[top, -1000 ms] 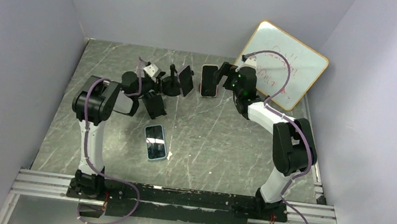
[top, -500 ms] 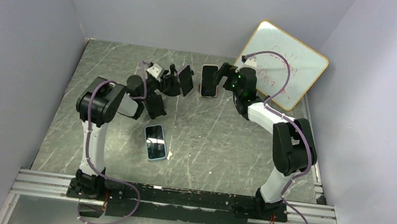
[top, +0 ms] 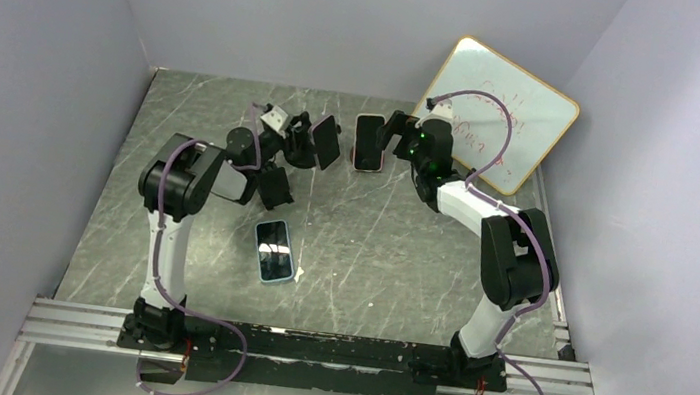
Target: Place the phone on the phone stand
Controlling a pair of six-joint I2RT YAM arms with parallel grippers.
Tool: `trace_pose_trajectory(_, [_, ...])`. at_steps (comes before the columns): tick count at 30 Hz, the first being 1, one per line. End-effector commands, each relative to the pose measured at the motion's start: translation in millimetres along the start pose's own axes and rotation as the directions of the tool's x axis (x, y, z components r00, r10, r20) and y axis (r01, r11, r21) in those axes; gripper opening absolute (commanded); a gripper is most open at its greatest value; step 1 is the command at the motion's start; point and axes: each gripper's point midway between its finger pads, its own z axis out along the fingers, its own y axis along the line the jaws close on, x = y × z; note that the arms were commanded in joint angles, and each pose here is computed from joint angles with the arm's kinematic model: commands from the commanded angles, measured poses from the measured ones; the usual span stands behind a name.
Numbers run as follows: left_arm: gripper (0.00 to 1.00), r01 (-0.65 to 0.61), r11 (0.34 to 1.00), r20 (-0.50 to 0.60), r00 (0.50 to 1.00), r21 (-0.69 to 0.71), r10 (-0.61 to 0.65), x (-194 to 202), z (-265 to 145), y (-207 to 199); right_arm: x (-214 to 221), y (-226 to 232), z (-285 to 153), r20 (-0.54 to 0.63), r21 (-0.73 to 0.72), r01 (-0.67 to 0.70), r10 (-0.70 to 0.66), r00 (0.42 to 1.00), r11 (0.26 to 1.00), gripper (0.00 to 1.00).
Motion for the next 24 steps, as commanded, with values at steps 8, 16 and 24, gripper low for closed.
trace_pose_trajectory(8, [0.08, -0.048, 0.997, 0.035, 0.998, 0.061, 0.046, -3.0, 19.4, -2.9, -6.8, -7.3, -2.2, 0.022, 0.008, 0.008, -0.008, 1.0, 1.0, 1.0])
trace_pose_trajectory(16, [0.05, 0.039, 0.968, 0.051, 0.997, 0.249, -0.054, 6.4, 20.6, -5.4, -7.2, -12.5, -3.7, 0.024, 0.017, 0.006, -0.007, 1.0, 1.0, 1.0])
trace_pose_trajectory(24, [0.05, 0.217, 0.815, 0.074, 0.951, 0.537, -0.301, -6.7, 3.0, -8.8, -6.0, -11.9, -1.2, 0.019, 0.009, 0.0, 0.0, 1.0, 1.0, 1.0])
